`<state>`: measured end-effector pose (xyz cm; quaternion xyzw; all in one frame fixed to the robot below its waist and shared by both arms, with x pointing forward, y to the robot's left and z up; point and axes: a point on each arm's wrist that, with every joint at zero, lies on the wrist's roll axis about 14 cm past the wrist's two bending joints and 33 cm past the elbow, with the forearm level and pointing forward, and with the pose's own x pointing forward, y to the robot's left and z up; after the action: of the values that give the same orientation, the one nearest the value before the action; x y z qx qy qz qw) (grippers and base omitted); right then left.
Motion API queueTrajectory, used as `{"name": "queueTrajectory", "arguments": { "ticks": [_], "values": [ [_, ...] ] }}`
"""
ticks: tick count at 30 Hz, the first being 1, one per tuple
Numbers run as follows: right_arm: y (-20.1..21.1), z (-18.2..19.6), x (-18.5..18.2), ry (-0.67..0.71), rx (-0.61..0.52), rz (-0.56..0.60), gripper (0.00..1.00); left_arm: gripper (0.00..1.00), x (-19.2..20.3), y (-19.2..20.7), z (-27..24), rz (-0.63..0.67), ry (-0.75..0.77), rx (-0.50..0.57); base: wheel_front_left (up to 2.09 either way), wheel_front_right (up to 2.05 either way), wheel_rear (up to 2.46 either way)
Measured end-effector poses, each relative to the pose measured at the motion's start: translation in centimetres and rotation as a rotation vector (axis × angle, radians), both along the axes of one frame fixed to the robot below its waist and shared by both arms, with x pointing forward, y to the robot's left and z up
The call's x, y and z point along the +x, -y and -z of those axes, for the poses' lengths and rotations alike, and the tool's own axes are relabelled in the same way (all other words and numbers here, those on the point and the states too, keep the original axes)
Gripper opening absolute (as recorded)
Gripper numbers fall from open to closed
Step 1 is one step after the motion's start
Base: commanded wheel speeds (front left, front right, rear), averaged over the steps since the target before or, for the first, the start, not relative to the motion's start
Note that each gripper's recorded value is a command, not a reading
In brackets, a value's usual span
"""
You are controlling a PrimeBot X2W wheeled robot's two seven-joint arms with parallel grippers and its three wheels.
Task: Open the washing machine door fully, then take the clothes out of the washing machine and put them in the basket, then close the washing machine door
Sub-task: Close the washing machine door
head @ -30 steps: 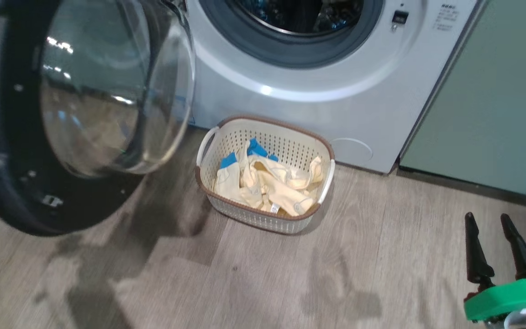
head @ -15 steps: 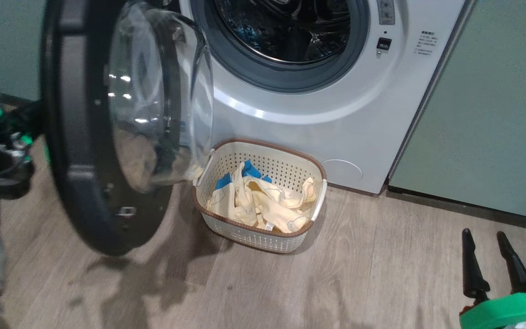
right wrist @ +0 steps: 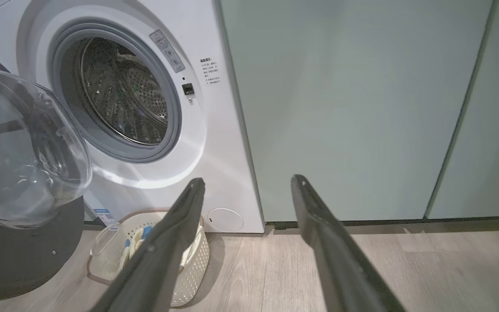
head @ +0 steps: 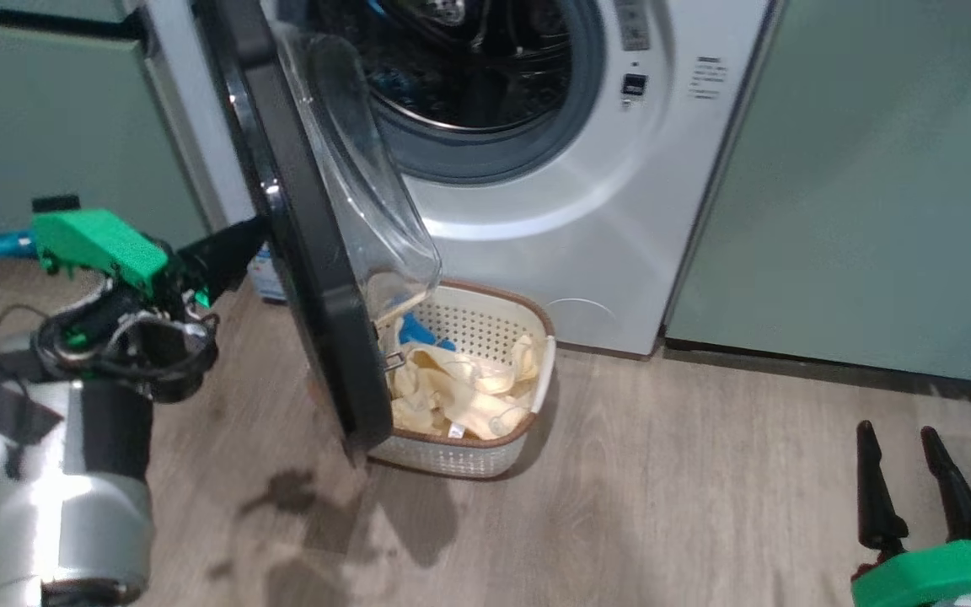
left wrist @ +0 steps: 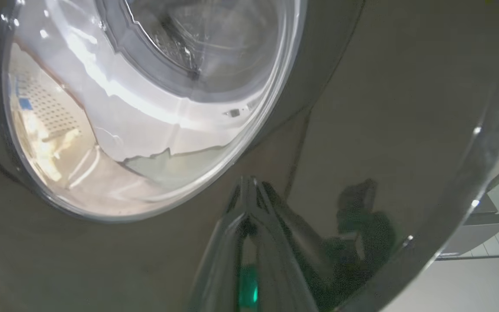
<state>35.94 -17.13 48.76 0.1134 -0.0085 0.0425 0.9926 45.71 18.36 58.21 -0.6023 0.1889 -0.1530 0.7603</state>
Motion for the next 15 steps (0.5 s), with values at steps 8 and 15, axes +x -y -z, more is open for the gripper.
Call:
{"name": "queueTrajectory", "arguments": {
  "ticks": [8, 15],
  "values": [
    [3.1, -0.3, -1.7, 0.008, -0.012, 0.086, 1.0, 0.0, 0.9, 4.3, 0.3, 0.058, 0.024, -0.024, 0.0, 0.0, 0.0],
    [5.3, -0.4, -3.3, 0.013, -0.016, 0.156, 1.0, 0.0, 1.4, 8.8, 0.3, 0.147, 0.042, -0.052, 0.0, 0.0, 0.0]
  ]
}}
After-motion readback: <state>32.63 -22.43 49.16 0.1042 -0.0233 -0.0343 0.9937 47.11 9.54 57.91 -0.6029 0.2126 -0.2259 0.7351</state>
